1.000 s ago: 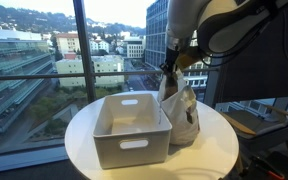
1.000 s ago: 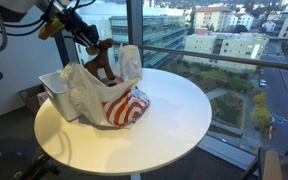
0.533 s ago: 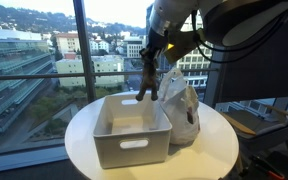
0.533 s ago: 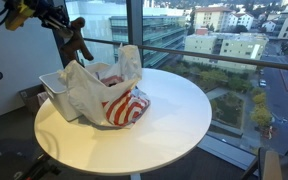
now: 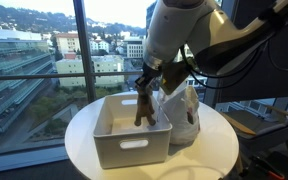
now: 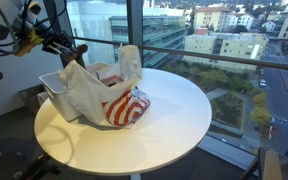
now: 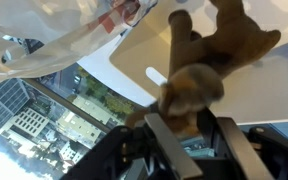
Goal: Remove the objects inside the bag
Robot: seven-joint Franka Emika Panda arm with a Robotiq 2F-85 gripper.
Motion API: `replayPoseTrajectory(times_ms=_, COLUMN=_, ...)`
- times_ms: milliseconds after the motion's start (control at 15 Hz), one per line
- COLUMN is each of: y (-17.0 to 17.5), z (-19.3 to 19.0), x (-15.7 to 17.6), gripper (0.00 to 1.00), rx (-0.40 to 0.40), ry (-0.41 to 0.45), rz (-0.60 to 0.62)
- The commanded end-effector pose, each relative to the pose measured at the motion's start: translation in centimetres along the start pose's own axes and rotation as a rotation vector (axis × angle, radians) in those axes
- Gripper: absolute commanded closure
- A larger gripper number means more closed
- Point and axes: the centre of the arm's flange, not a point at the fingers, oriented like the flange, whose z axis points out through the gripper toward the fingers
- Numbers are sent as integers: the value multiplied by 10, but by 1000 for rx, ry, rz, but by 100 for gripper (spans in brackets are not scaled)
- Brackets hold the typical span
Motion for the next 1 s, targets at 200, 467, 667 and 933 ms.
replayPoseTrajectory(times_ms=200, y=59, z=-7, x=49, gripper=3, rx=-14, ry=83, rz=162)
replayPoseTrajectory(times_ms=467, y=120, z=1, x=52, gripper=0, rx=-96, ry=51, rz=312)
replayPoseTrajectory(times_ms=667, y=162, z=14, x=32, gripper=0, rx=-125, ry=-66, rz=434)
replayPoseTrajectory(times_ms=933, y=178, z=47, x=-7, gripper=0, rx=-99, ry=-274, rz=513)
